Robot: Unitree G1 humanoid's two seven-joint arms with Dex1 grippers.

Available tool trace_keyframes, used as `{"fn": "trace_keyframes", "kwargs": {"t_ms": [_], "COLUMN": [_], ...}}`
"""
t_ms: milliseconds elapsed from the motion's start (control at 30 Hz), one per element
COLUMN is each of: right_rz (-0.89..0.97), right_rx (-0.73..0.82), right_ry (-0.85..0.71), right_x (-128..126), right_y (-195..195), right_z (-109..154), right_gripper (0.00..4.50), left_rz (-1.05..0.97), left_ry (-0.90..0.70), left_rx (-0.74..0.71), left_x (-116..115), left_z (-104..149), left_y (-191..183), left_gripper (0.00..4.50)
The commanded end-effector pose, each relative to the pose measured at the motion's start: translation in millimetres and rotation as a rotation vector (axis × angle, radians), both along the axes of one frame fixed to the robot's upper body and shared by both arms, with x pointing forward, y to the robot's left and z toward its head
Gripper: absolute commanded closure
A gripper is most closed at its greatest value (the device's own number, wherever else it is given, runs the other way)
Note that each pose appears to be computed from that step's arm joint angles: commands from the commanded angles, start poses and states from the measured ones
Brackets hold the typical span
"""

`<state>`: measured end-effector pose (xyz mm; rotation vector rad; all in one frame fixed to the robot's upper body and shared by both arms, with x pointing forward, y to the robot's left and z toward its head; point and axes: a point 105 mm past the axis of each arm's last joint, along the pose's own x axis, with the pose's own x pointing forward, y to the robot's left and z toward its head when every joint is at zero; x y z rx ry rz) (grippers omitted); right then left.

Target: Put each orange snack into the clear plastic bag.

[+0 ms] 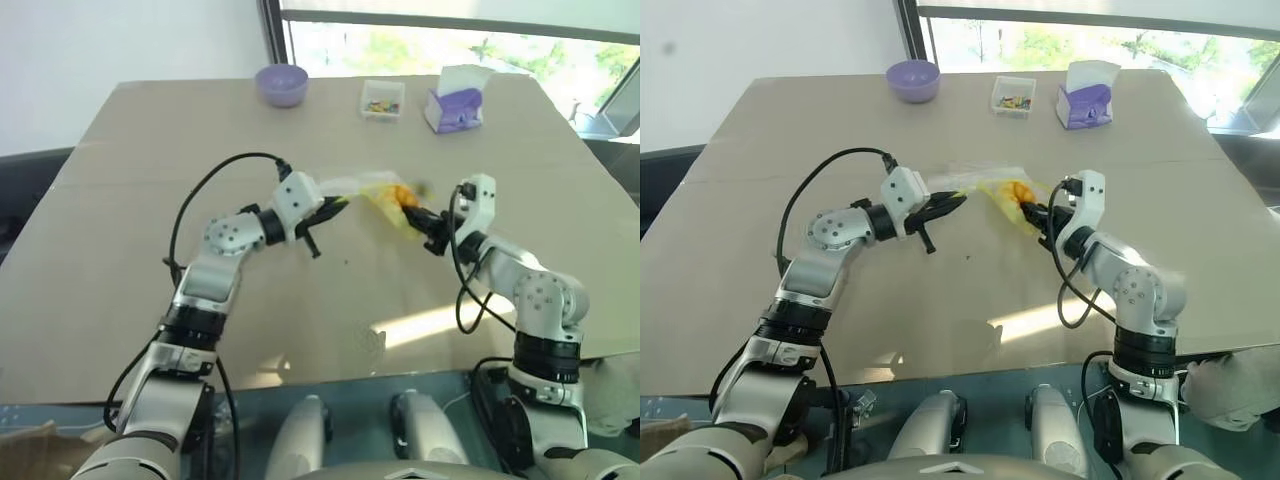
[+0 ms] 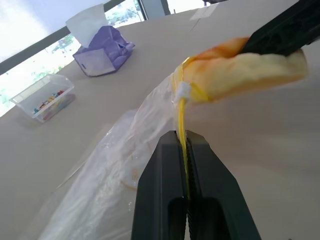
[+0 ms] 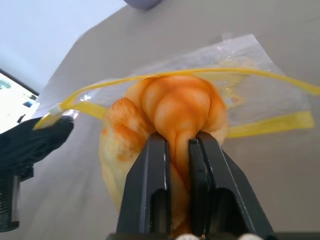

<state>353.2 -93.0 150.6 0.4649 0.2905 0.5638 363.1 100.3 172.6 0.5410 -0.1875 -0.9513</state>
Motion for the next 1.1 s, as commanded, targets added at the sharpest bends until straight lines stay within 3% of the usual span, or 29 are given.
{"fn": "trace_keyframes", "kwargs": {"t_ms": [33,433,467,533,700,800,933,1067,1100], "right_rz": [0.028,0.02,0.002,-0.011,-0.014,-0.022,-0.012,-0.008,-0.006], "right_rx": [-0.05,-0.04,-0.029,0.003,0.036,0.036,-0.081,-0.212,-0.242], "right_ry": [-0.069,-0.098,-0.094,-0.081,-0.066,-0.078,-0.224,-0.371,-0.4], "right_x": [4,28,31,34,31,27,14,-1,-4], "right_y": [2,15,14,14,12,6,-8,-21,-22], "right_z": [13,15,14,13,14,16,30,44,46], "right_gripper": [4.15,4.15,3.63,3.32,1.03,1.03,1.03,0.06,0.06], "left_rz": [-0.06,-0.24,-0.237,-0.238,-0.175,-0.135,-0.051,-0.038,-0.04], "left_ry": [-0.073,-0.037,-0.033,-0.012,0.048,0.071,0.099,0.128,0.134], "left_rx": [0.023,0.045,0.04,0.01,-0.088,-0.145,-0.24,-0.325,-0.34], "left_x": [-11,-40,-39,-38,-28,-20,-4,1,1], "left_z": [11,-1,-1,0,5,11,24,38,41], "left_y": [-5,-10,-10,-9,2,8,18,19,19], "left_gripper": [4.5,4.5,4.5,4.5,4.5,4.5,4.5,4.5,4.5]}}
